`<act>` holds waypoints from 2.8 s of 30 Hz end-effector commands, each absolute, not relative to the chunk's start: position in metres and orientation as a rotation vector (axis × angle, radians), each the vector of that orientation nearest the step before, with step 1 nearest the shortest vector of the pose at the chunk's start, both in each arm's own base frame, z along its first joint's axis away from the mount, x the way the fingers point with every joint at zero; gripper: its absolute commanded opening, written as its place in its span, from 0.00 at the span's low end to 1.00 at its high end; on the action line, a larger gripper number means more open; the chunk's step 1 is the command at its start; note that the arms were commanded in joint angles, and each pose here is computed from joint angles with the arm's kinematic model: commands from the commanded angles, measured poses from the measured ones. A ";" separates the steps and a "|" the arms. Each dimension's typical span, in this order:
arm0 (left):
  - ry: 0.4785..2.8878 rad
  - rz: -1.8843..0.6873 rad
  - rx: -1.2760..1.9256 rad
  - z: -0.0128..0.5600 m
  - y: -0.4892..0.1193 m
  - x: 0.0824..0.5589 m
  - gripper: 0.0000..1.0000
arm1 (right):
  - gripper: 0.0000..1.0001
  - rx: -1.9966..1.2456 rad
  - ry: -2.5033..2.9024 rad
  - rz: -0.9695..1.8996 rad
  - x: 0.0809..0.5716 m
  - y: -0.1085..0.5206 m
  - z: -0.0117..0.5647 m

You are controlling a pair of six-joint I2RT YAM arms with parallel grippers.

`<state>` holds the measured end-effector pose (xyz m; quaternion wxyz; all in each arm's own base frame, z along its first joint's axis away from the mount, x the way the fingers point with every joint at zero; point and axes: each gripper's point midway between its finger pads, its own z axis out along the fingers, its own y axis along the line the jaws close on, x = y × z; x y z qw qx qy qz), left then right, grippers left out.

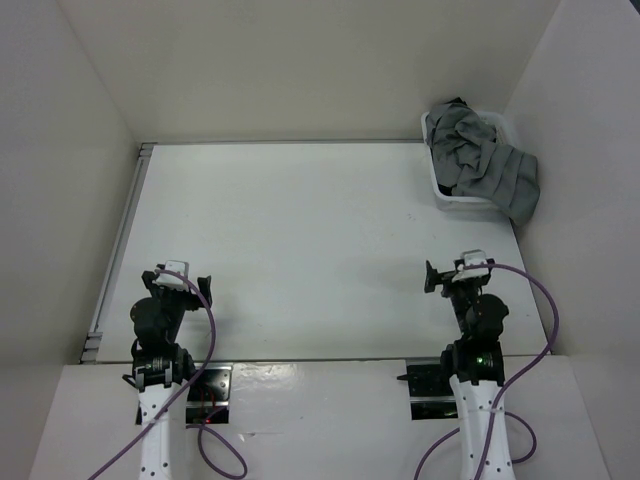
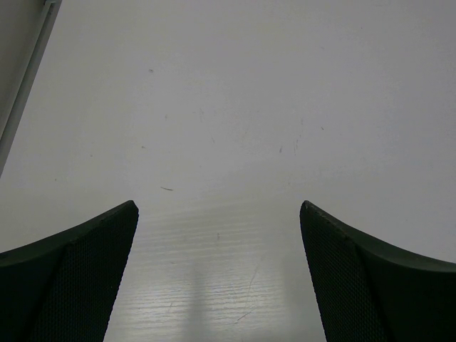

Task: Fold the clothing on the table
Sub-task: Grab the skirt from the pile

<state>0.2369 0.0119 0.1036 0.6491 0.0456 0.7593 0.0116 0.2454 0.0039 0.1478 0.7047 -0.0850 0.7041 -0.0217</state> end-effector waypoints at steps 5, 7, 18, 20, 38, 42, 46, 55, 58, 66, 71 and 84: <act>1.604 0.042 0.102 0.121 0.012 0.240 1.00 | 0.99 -0.170 1.094 -0.369 0.199 -0.026 0.323; 1.604 0.042 0.102 0.121 0.012 0.240 1.00 | 0.99 -0.092 1.088 -0.375 0.193 -0.035 0.344; 1.604 0.042 0.102 0.121 0.012 0.240 1.00 | 0.99 0.102 1.447 -0.141 0.249 -0.041 0.381; 1.604 0.042 0.102 0.121 0.012 0.240 1.00 | 0.99 0.109 1.559 -0.134 0.271 -0.045 0.370; 1.147 0.136 0.018 0.450 0.023 0.217 1.00 | 0.99 -0.009 1.989 -0.187 0.358 0.006 0.327; 1.532 0.185 0.069 0.465 0.042 0.282 1.00 | 0.99 0.043 2.034 -0.263 0.379 -0.003 0.314; 1.775 0.254 -0.212 0.433 0.084 0.317 1.00 | 0.99 0.136 2.091 -0.302 0.401 -0.013 0.301; 1.991 -0.058 -0.062 0.295 0.038 0.355 1.00 | 0.99 0.167 1.981 -0.257 0.415 -0.037 0.313; 2.064 -0.102 0.006 0.269 0.031 0.363 1.00 | 0.99 0.239 2.040 -0.269 0.438 -0.077 0.304; 2.223 -0.105 0.044 0.204 0.032 0.363 1.00 | 0.95 0.311 2.142 -0.170 0.490 -0.128 0.241; 2.235 -0.096 0.037 0.197 0.033 0.362 1.00 | 0.95 0.305 2.185 -0.173 0.516 -0.135 0.209; 2.243 -0.028 0.017 0.189 0.044 0.362 1.00 | 0.82 0.256 2.243 -0.270 0.565 -0.146 0.151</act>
